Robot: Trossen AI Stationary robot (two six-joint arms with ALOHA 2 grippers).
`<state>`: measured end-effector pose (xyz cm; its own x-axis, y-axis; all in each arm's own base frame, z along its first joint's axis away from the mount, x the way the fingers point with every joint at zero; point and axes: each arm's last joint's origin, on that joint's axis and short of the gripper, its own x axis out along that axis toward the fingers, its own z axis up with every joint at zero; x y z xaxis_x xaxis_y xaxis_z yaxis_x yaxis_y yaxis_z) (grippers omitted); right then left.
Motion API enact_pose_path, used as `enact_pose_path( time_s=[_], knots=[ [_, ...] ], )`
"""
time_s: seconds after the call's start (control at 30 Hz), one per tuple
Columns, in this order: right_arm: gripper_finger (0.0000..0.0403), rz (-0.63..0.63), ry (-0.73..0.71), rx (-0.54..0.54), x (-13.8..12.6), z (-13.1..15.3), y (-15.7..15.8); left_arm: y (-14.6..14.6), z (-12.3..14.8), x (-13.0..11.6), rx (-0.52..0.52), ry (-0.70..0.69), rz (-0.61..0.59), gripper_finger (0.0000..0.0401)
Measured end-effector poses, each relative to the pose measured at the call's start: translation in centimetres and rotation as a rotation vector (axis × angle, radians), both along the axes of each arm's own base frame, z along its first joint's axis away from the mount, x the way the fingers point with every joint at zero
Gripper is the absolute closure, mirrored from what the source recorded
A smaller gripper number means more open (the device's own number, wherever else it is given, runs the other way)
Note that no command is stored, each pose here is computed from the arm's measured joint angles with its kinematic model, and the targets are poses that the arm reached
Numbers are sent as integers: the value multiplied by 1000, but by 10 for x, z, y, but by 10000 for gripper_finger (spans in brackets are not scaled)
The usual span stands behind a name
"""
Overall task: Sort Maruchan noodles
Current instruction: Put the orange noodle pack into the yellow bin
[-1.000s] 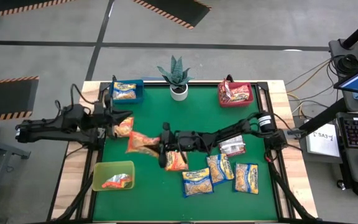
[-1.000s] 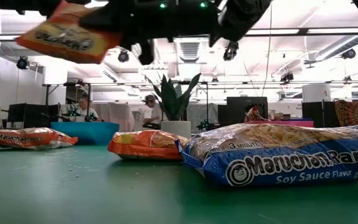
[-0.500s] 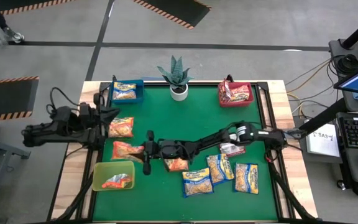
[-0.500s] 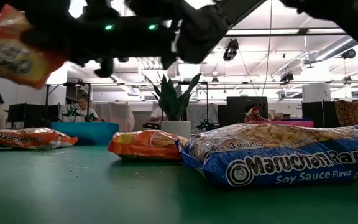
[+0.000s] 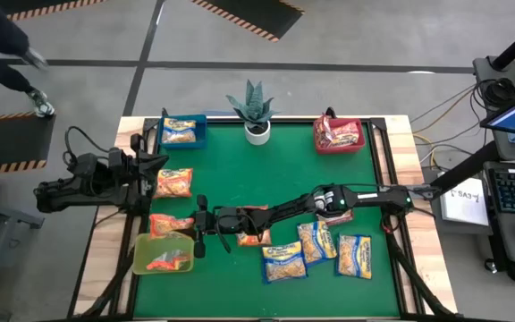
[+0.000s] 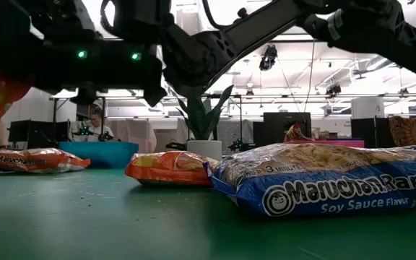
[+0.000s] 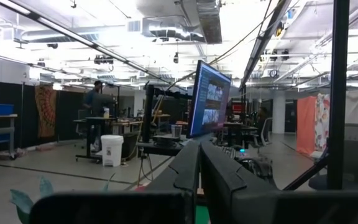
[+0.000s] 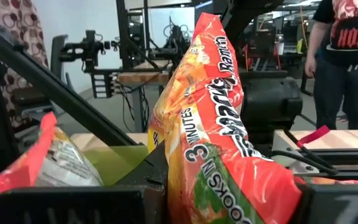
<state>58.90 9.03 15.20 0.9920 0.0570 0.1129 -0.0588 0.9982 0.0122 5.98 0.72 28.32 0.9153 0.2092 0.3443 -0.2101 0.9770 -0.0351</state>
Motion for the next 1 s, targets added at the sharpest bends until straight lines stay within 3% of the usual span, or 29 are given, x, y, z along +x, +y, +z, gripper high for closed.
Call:
enact_pose_path(
  time_s=[0.53, 0.77, 1.0],
  knots=[
    [326, -3, 49, -72, 5, -14, 1, 0, 0, 0, 6, 4, 2, 401],
    [288, 3, 83, -86, 4, -17, 5, 0, 0, 2, 6, 11, 2, 401],
    [249, 83, 82, -211, 2, -19, 19, 0, 0, 2, 6, 10, 3, 401]
  ],
)
